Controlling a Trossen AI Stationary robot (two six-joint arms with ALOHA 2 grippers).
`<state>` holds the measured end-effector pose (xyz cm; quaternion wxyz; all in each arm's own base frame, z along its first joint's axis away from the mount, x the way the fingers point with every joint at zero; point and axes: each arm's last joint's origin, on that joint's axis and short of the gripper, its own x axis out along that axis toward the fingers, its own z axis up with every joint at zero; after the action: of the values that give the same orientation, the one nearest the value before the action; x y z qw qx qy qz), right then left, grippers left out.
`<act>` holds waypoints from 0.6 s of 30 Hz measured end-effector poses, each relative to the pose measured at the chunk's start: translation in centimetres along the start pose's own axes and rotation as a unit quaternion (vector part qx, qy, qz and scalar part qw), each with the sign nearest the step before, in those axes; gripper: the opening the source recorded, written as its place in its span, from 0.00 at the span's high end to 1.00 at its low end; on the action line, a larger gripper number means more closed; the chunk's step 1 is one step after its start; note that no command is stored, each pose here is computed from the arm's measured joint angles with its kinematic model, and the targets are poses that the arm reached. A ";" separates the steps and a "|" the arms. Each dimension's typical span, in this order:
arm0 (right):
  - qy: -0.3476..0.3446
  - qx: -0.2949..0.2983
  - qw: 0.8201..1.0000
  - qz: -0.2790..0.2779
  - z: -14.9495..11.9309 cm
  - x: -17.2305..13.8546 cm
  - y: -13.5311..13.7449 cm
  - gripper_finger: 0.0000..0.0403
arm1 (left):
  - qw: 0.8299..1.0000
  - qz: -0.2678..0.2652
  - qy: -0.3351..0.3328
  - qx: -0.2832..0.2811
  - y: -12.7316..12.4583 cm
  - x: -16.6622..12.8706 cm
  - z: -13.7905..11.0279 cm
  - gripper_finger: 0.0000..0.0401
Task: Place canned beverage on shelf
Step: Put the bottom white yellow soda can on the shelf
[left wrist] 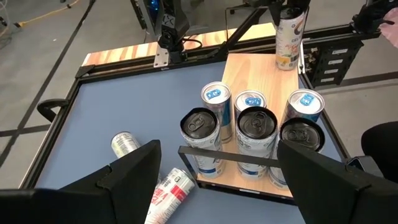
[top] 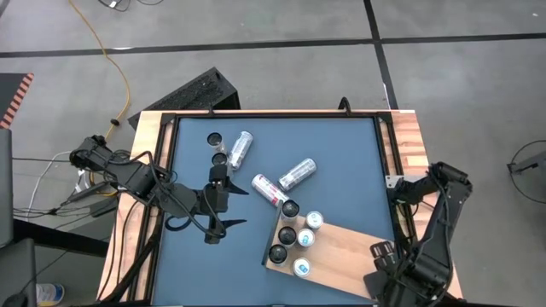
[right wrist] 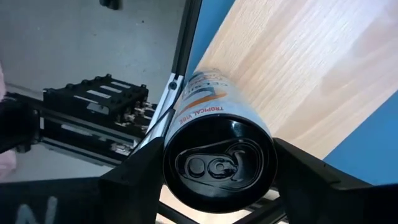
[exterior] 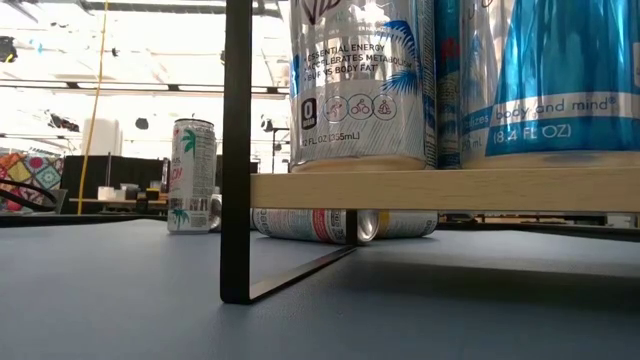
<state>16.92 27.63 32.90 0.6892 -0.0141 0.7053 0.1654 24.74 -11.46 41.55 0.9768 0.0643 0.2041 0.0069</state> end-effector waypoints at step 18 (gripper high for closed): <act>0.017 0.013 1.000 -0.018 0.1 -0.1 -0.8 0.38 | 1.000 0.002 0.000 0.007 0.0 0.0 0.0 0.23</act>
<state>17.21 26.84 32.84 0.6801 -0.0211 0.7186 0.1437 24.74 -11.45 41.56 0.9764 0.0718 0.2036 0.0075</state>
